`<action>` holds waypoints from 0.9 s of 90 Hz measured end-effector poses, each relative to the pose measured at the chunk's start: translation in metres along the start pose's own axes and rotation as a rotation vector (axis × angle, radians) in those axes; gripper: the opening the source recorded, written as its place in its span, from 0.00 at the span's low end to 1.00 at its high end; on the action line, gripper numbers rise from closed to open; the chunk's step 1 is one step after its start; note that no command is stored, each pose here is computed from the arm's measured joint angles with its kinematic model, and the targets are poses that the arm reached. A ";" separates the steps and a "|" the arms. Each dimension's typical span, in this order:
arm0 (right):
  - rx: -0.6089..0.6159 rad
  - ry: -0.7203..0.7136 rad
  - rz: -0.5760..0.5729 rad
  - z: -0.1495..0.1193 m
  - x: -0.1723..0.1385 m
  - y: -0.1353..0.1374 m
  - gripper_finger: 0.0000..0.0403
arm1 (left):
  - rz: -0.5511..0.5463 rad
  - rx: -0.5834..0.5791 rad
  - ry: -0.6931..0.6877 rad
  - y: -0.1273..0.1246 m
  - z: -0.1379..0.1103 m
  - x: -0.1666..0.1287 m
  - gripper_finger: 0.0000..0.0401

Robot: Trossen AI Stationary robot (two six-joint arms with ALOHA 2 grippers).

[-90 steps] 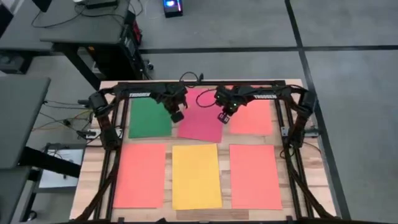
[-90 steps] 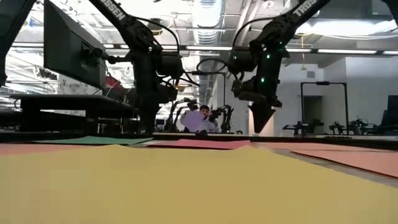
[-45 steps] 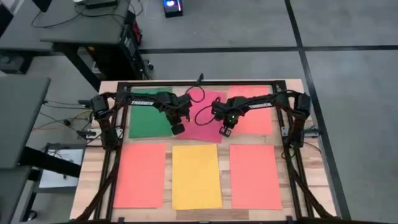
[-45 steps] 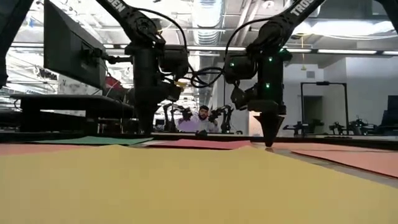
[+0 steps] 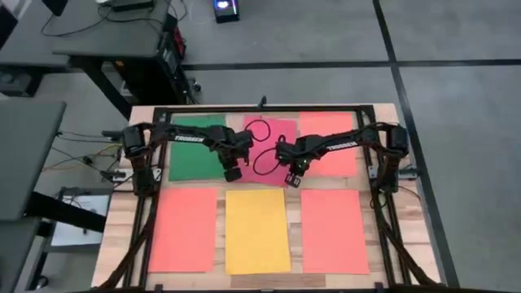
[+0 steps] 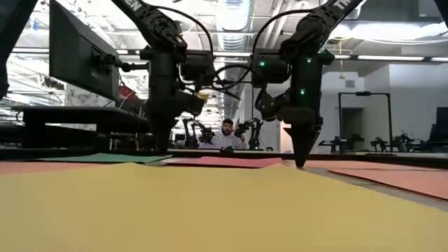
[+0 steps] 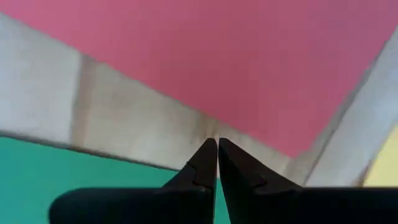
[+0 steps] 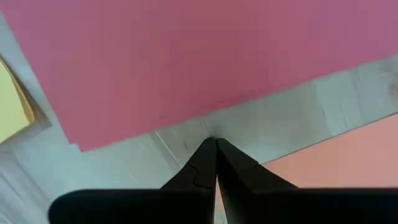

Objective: Organize paper
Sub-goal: Adjust the pink papers

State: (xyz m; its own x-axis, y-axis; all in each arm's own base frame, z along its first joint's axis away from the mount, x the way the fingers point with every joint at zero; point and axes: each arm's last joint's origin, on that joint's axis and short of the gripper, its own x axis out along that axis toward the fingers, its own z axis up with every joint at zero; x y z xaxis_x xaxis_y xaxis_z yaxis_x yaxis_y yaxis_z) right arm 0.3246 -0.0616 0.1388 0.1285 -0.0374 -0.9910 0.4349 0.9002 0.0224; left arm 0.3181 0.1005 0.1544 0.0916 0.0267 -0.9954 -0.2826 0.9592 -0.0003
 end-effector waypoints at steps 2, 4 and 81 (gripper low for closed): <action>0.002 0.000 0.001 0.000 0.000 0.000 0.00 | -0.006 0.002 0.009 -0.001 0.000 0.003 0.00; 0.005 0.001 0.001 0.000 0.000 0.000 0.00 | -0.014 0.004 0.019 -0.001 0.000 0.005 0.00; 0.041 -0.069 0.047 0.008 0.002 0.001 0.00 | -0.071 -0.014 0.027 -0.012 0.003 0.016 0.00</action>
State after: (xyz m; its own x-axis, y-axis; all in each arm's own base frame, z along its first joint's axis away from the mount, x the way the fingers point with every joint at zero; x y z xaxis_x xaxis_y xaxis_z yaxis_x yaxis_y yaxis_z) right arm 0.3320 -0.0642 0.1379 0.2103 -0.0271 -0.9773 0.4626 0.8834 0.0750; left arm 0.3260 0.0901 0.1389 0.0861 -0.0486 -0.9951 -0.2892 0.9546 -0.0717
